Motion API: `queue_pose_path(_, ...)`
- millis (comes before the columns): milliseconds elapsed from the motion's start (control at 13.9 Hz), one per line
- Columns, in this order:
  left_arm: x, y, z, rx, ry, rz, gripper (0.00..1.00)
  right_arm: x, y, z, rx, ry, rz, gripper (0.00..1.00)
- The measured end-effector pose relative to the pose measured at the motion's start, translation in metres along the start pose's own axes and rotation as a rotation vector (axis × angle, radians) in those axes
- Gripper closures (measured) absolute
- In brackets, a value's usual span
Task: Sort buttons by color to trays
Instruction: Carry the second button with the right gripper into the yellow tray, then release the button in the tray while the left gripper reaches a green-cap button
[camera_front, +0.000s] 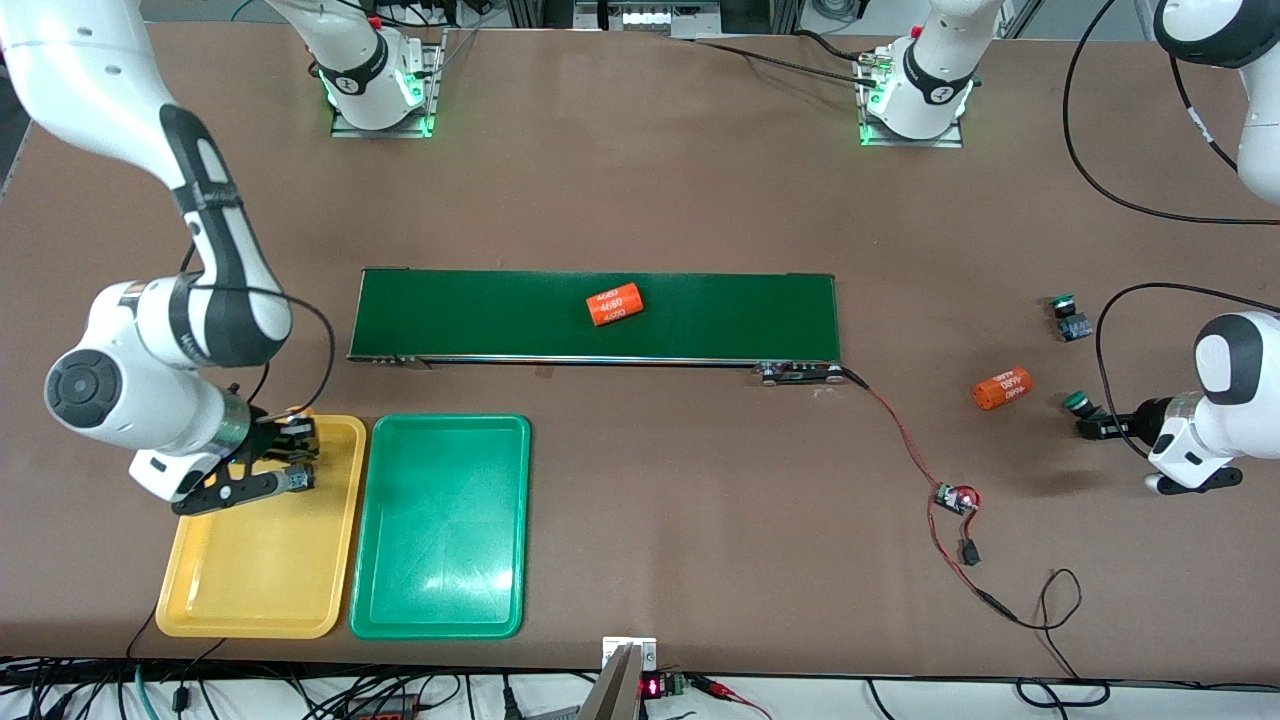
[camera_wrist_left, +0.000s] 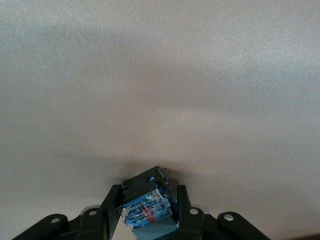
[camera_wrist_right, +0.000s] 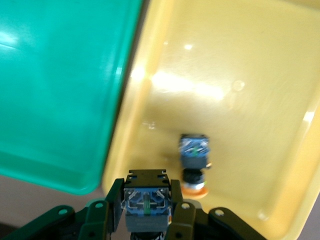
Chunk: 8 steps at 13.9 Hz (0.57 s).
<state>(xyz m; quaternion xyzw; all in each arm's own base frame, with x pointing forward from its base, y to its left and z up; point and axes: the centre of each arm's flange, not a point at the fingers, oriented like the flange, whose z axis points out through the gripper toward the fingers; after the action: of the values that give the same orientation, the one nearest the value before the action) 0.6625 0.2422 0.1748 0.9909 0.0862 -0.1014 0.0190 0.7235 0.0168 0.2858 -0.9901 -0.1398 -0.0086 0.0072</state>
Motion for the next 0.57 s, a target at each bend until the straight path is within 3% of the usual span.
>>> queue_pose_path(287, 0.003, 0.011, -0.013, -0.009, 0.022, 0.017, 0.51, -0.003, 0.03, 0.021, -0.024, 0.01, 0.014, 0.59)
queue_pose_path(574, 0.003, 0.058, -0.064, -0.034, 0.054, 0.085, 0.51, -0.007, 0.042, 0.026, -0.044, 0.0, 0.0, 0.59)
